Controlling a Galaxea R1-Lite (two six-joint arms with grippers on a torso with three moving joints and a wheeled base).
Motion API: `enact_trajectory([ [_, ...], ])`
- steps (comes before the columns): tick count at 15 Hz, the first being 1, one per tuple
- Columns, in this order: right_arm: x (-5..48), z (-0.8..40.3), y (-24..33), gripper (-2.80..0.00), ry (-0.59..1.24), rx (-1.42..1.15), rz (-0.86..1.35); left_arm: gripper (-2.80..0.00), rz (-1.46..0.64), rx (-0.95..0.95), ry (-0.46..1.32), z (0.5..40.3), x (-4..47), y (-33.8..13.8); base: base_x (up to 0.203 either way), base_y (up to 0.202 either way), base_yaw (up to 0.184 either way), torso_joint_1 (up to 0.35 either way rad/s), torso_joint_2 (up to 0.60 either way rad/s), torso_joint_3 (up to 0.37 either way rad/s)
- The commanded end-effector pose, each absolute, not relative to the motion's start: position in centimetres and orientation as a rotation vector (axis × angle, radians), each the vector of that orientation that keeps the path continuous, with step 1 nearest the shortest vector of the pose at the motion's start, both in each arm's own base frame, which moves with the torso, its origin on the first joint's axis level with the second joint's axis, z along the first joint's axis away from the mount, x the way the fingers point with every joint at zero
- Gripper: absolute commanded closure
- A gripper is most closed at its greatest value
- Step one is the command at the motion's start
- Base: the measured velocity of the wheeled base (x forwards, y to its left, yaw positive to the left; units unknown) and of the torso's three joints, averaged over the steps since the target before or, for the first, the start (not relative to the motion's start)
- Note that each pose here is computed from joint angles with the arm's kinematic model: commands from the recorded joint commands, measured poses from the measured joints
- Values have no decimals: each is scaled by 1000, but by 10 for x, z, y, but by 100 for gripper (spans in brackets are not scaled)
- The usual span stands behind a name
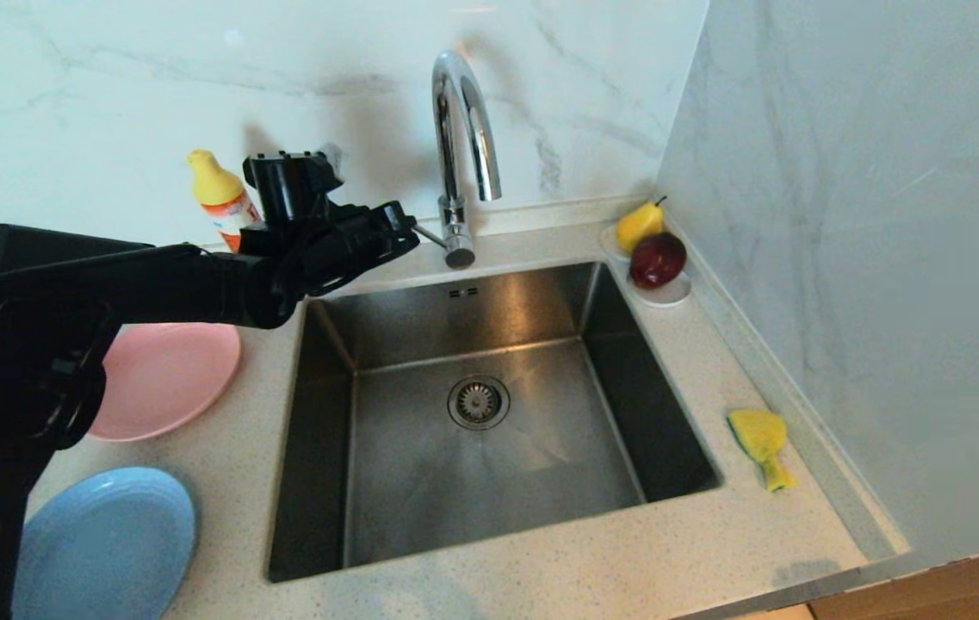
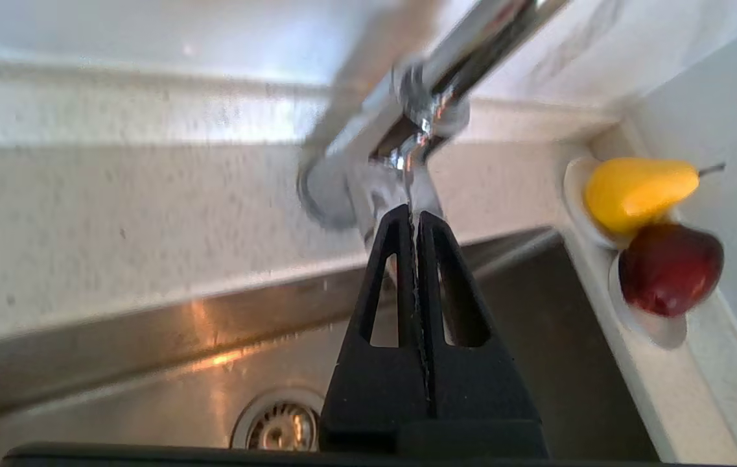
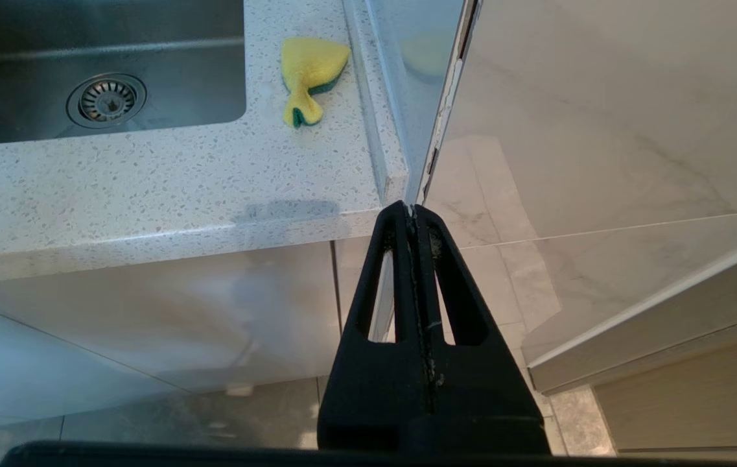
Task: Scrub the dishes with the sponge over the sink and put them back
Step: Turn on the faucet
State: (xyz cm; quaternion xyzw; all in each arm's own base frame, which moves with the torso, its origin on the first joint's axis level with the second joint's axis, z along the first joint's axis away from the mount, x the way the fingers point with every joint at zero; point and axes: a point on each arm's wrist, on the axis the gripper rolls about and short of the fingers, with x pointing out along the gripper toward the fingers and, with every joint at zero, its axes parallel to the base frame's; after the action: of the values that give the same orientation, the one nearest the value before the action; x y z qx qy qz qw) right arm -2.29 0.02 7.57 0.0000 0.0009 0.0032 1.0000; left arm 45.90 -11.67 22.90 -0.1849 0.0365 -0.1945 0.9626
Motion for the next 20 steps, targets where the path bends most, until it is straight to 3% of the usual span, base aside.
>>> enact_trajectory([
  [1,-23,76,0,0,2,0,6,0,-390,-378,63,229,466,-118,0,0,0,0,0,0],
  [10,-23,76,0,0,2,0,6,0,-382,-376,72,218,479,-121,0,0,0,0,0,0],
  [20,-23,76,0,0,2,0,7,0,-386,-373,142,214,462,-125,0,0,0,0,0,0],
])
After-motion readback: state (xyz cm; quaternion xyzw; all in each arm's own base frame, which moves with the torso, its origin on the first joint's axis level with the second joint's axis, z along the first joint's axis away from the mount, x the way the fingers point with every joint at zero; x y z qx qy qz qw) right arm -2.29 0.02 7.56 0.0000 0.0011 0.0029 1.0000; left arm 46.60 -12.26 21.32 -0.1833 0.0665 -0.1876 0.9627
